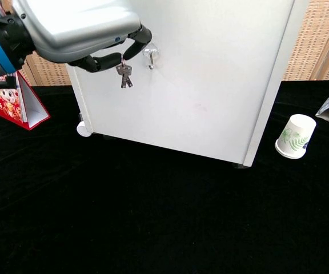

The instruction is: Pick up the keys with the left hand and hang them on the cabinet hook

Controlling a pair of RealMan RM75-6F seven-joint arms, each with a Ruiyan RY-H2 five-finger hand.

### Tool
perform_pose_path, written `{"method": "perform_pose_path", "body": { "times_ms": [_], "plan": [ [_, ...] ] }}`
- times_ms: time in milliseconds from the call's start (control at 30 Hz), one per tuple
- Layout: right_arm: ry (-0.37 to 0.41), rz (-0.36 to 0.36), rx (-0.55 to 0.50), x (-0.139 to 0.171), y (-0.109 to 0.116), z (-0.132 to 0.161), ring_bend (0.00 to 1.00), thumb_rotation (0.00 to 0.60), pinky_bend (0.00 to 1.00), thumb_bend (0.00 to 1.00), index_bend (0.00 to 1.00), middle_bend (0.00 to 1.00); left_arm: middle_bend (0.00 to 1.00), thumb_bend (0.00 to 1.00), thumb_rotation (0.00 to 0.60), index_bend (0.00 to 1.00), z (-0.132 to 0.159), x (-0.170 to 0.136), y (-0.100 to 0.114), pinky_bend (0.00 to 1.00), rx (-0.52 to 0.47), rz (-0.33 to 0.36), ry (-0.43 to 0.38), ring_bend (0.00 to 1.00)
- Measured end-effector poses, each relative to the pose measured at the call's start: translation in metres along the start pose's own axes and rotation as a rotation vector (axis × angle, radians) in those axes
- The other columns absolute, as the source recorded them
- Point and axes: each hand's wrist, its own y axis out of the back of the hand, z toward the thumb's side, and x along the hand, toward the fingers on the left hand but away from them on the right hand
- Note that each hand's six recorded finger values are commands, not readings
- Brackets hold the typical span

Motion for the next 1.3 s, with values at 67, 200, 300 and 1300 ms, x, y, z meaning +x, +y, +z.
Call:
{"method": "perform_pose_path", "body": {
  "times_ms": [67,200,300,1300],
  "plan": [
    [-0.001,0.000,-0.001,0.000,0.000,0.000,0.00,0.600,0.00,0.12,0.00,0.00,0.90,0.46,0.600,0.64,0.001,0.002,0.003,0.79,0.013,0.013,-0.012,0.87],
    [-0.001,-0.001,-0.004,0.000,0.000,0.000,0.00,0.600,0.00,0.12,0.00,0.00,0.90,0.46,0.600,0.65,0.002,0.006,0.003,0.79,0.029,0.016,-0.030,0.87],
    [-0.003,-0.002,-0.008,0.000,0.000,-0.001,0.00,0.600,0.00,0.12,0.00,0.00,0.90,0.46,0.600,0.65,0.005,0.009,0.001,0.79,0.065,0.020,-0.055,0.87],
    [-0.026,0.004,-0.021,-0.004,0.000,-0.010,0.00,0.600,0.00,0.12,0.00,0.00,0.90,0.46,0.600,0.65,0.010,0.022,-0.028,0.79,0.206,-0.023,-0.125,0.87]
  ]
}}
